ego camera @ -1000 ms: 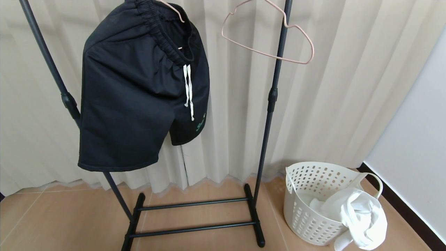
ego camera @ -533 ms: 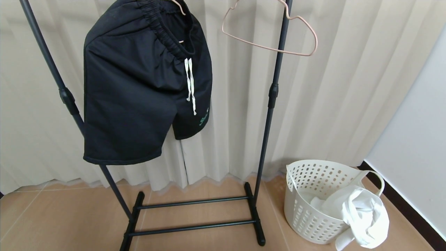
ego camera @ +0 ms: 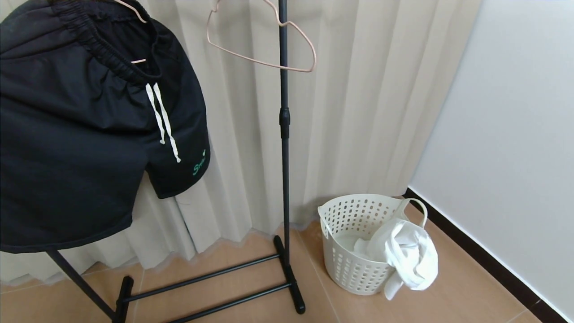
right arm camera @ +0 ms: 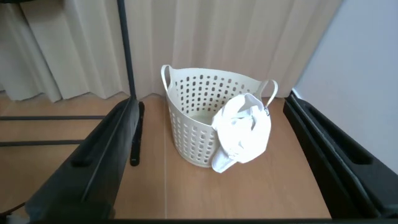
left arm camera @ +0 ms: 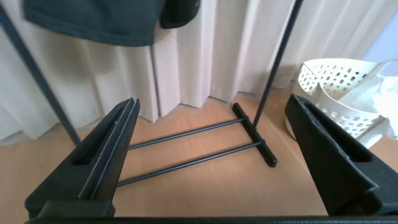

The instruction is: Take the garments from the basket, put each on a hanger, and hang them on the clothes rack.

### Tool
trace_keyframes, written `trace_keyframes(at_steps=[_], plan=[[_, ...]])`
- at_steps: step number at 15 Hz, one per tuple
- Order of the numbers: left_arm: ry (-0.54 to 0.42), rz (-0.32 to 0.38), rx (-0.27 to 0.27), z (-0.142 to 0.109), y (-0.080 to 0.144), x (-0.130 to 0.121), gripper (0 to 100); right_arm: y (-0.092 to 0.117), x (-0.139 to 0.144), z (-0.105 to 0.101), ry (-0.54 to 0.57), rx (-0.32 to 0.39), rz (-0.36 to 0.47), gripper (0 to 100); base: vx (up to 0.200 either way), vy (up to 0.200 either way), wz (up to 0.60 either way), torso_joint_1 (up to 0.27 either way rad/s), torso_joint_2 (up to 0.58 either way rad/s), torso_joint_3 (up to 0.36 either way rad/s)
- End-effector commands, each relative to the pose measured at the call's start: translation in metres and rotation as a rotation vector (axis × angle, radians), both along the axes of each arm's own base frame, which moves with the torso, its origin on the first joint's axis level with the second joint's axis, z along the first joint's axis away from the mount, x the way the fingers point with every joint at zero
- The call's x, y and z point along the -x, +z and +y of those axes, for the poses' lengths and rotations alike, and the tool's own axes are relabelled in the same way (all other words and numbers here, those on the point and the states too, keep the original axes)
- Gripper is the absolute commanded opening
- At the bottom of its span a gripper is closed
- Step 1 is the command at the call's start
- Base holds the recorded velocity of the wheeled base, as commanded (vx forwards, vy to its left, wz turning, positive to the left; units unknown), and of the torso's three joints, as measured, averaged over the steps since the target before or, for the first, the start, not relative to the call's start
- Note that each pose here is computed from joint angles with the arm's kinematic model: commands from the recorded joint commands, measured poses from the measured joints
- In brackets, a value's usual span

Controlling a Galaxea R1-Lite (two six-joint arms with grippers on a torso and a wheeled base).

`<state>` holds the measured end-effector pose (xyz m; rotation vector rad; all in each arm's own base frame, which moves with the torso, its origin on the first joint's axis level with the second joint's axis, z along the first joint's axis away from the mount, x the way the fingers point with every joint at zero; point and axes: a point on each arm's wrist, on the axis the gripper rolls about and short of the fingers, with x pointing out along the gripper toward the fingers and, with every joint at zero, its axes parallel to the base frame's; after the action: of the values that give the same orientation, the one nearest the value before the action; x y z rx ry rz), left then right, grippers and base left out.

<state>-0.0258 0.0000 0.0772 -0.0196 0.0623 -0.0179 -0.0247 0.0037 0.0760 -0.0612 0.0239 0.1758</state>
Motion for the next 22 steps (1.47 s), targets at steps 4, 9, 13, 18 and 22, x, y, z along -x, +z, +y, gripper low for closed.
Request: trace_keyframes(at_steps=[4, 9, 13, 18, 22], plan=[[0.0, 0.001, 0.002, 0.0, 0.0002, -0.0001, 100, 0.0, 0.0, 0.0, 0.0, 0.001, -0.001, 100, 0.0, -0.2, 0.0, 0.004, 0.0, 0.006], [0.0, 0.001, 0.003, 0.0, 0.0002, -0.0001, 100, 0.0, 0.0, 0.0, 0.0, 0.001, -0.001, 100, 0.0, -0.12, -0.24, 0.003, 0.0, 0.0], [0.0, 0.001, 0.002, 0.0, 0.0002, -0.0001, 100, 0.0, 0.0, 0.0001, -0.002, 0.001, -0.001, 100, 0.0, 0.0, -0.15, 0.001, 0.0, 0.001], [0.0, 0.001, 0.002, 0.0, 0.0002, -0.0001, 100, 0.0, 0.0, 0.0, 0.0, 0.001, -0.001, 100, 0.0, -0.08, 0.0, 0.0, 0.0, 0.002], [0.0, 0.001, 0.003, 0.0, 0.0002, -0.0001, 100, 0.0, 0.0, 0.0, 0.0, 0.001, -0.001, 100, 0.1, -0.05, 0.0, 0.004, 0.0, 0.002]])
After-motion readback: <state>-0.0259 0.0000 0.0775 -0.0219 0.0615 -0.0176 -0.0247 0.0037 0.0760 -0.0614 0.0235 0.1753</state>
